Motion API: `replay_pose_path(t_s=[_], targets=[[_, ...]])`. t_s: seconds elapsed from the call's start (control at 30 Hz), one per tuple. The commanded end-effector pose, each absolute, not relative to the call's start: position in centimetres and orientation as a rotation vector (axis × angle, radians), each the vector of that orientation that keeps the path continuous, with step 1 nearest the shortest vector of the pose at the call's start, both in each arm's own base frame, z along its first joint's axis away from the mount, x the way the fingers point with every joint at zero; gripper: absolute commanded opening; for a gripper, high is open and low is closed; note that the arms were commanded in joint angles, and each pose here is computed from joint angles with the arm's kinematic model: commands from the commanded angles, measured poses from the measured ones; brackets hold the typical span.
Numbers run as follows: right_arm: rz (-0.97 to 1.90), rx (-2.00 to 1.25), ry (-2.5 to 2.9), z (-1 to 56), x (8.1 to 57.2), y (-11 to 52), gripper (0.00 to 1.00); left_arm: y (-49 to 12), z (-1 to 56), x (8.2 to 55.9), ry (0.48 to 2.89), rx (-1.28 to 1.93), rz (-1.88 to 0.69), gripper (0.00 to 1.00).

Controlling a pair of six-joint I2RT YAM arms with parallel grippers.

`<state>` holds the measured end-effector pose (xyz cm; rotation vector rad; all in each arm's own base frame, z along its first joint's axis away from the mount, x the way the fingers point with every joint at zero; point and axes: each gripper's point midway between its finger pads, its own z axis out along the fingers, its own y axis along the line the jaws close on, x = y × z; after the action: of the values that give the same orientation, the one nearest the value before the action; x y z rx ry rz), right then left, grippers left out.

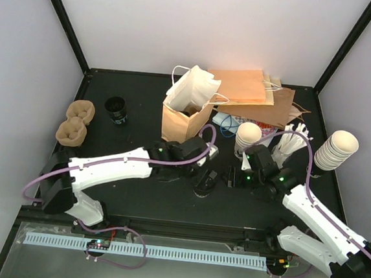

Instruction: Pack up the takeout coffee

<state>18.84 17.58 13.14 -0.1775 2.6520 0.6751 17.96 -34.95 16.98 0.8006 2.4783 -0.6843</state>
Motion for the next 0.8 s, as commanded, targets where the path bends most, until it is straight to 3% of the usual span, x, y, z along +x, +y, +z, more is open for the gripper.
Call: replay_pose_path(t_s=[0.0,0.2,0.4,0.77], targets=[[0.916,-0.147,2.607,13.5,18.3,19.5,0.59,-33.3,15.5,18.7,2.537,0.825,-0.365,0.99],[1.041,-0.171,2.559,13.3,17.9,20.6,0.53,-34.3,14.7,18.2,2.569,0.884,-0.348,0.99],[1.056,-0.192,2.571,12.8,17.9,20.9,0.53,-34.5,14.2,18.3,2.584,0.889,-0.317,0.89],[1.020,-0.187,2.588,12.1,17.9,20.5,0.49,-35.5,14.0,17.8,2.584,0.930,-0.370,0.90]])
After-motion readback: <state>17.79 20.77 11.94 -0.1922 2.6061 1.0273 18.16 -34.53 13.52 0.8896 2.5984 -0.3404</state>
